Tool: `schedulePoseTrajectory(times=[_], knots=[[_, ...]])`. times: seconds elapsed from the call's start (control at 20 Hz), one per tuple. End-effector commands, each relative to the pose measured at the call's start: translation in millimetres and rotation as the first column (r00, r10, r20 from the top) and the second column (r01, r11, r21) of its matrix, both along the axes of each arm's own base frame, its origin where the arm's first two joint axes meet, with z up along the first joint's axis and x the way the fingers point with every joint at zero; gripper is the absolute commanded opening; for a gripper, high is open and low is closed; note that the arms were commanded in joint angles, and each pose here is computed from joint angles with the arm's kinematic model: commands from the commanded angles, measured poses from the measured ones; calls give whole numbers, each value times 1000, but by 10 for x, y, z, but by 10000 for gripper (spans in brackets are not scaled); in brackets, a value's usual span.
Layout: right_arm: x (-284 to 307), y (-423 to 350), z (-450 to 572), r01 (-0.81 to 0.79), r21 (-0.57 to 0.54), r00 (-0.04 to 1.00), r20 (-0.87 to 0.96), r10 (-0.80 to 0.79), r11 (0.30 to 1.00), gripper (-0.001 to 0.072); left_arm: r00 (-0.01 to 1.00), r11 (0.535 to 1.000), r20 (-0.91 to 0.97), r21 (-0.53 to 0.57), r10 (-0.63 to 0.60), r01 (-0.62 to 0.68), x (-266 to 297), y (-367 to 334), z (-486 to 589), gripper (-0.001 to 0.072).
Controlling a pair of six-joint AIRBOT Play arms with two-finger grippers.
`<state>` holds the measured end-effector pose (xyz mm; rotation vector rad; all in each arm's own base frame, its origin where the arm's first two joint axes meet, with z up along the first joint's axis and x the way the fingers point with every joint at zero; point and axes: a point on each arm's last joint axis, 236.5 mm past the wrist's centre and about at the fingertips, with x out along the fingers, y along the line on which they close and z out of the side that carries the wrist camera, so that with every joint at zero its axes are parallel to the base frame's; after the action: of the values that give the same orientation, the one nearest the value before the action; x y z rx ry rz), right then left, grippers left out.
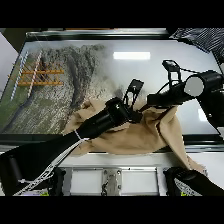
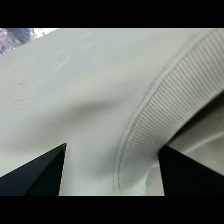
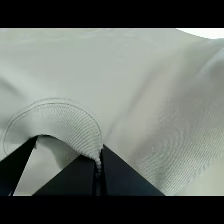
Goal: Fold the clothes and pants, and hang the long-sleeved shirts on hangers.
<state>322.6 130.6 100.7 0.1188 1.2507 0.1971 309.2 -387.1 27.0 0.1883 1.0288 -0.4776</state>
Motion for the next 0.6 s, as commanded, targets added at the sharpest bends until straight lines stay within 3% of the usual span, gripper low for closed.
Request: schedulePoseTrajectory(times=[0.0, 0.1, 0.3, 0.35, 0.55], knots=[[-10, 8, 25, 2, 7, 1000, 4, -2, 1000, 32, 999, 999, 7, -14, 43, -43, 142, 52, -21, 589], [-14, 5, 23, 1, 5, 1000, 2, -1, 1000, 32, 997, 997, -9, 39, 74, -74, 184, 230, -78, 587], [-23, -2, 19, 1, 3, 1000, -2, -1, 1000, 32, 990, 953, 2, 270, 142, -137, 223, 846, -173, 565], [-21, -8, 18, 2, 0, 1000, -1, -2, 1000, 32, 990, 943, 2, 302, 143, -137, 188, 950, -214, 482], [-9, -45, 13, 4, -16, 1000, 4, -4, 1000, 32, 990, 931, -19, 343, 142, -126, -79, 1312, -298, 480]])
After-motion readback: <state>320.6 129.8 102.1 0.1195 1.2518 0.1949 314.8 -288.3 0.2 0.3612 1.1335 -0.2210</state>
